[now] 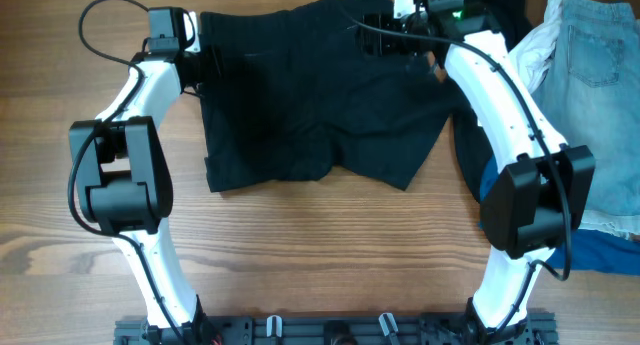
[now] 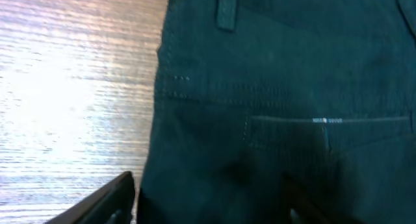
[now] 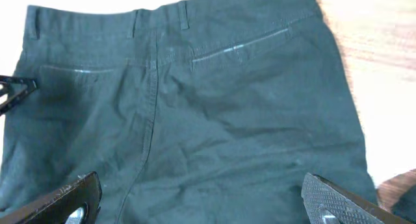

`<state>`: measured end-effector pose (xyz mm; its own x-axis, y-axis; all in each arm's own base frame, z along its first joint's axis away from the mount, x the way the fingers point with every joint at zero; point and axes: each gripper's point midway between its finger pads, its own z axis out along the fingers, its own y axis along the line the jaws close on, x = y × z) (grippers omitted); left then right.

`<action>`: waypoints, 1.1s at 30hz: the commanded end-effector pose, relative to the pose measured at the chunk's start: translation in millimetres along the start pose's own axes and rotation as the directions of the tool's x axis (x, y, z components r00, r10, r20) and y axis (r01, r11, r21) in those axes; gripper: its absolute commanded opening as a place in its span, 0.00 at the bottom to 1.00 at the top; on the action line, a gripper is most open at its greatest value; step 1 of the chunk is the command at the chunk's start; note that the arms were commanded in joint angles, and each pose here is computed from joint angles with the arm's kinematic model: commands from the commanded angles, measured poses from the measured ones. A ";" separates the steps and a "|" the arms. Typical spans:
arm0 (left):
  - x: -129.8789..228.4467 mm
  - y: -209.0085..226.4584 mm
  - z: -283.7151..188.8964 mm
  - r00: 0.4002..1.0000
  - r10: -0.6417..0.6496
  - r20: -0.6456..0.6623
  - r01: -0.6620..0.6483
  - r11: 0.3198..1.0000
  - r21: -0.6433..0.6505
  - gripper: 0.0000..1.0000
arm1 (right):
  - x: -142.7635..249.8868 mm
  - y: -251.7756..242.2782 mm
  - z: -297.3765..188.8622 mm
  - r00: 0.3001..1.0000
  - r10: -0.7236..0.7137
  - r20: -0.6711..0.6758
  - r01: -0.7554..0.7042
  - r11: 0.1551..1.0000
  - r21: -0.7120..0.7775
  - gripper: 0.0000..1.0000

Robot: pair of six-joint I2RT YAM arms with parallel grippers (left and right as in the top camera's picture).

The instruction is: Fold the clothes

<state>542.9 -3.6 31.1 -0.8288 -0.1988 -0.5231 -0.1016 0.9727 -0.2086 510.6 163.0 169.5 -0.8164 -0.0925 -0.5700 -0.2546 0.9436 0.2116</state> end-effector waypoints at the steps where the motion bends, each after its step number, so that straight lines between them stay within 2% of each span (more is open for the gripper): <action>1: 6.1 -16.0 5.8 0.999 0.035 -0.020 -0.034 0.999 0.037 0.56 | 9.1 7.2 5.1 1.000 0.011 -0.023 -0.012 1.000 -0.021 1.00; 4: 13.7 -21.9 12.0 0.998 0.044 -0.040 -0.042 0.998 0.042 0.47 | 10.4 8.2 5.6 1.000 0.010 -0.027 -0.011 1.000 -0.022 1.00; 6: 21.0 -25.2 15.1 0.997 0.049 -0.063 -0.047 0.998 0.044 0.37 | 11.1 8.7 5.6 0.999 0.010 -0.030 -0.011 1.000 -0.022 1.00; 7: 24.0 -26.9 15.2 0.996 0.051 -0.073 -0.048 0.998 0.044 0.28 | 11.3 9.3 5.7 0.999 0.010 -0.031 -0.010 1.000 -0.023 1.00; 9: 28.1 -26.8 15.0 0.995 0.049 -0.089 -0.046 0.998 0.042 0.04 | 12.6 9.6 5.7 0.999 0.010 -0.036 -0.011 1.000 -0.023 1.00; 12: 22.1 -2.5 3.8 0.995 -0.056 -0.083 0.053 0.998 -0.039 0.04 | 17.0 11.8 5.7 0.998 0.022 -0.054 -0.024 0.999 -0.029 1.00; 16: 12.9 51.5 -30.1 0.966 -0.253 -0.055 0.243 0.958 -0.152 0.04 | 24.2 14.2 5.2 0.996 0.041 -0.084 -0.044 0.998 -0.039 1.00; 19: 17.0 105.1 -67.4 0.909 -0.415 -0.044 0.395 0.890 -0.226 0.04 | 28.9 20.9 4.8 0.994 0.040 -0.105 -0.048 0.997 -0.068 1.00; 23: 44.7 168.6 -111.7 0.789 -0.613 -0.048 0.567 0.756 -0.326 0.04 | 32.3 35.6 4.8 0.993 0.028 -0.119 -0.042 0.992 -0.116 1.00; 29: 103.4 208.7 -146.7 0.626 -0.765 -0.152 0.656 0.622 -0.426 0.04 | 47.3 56.2 5.5 0.985 0.021 -0.171 -0.044 0.991 -0.130 0.99; 33: 123.9 208.8 -156.3 0.589 -0.782 -0.204 0.640 0.605 -0.473 0.04 | 63.8 69.4 4.7 0.973 0.028 -0.230 -0.058 0.991 -0.122 1.00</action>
<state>338.9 200.1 47.1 -0.5283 -0.8491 0.0044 -0.8464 0.5262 -0.0814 458.8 211.2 149.6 -0.8972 -0.1438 -0.4175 -0.2900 0.9048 0.3118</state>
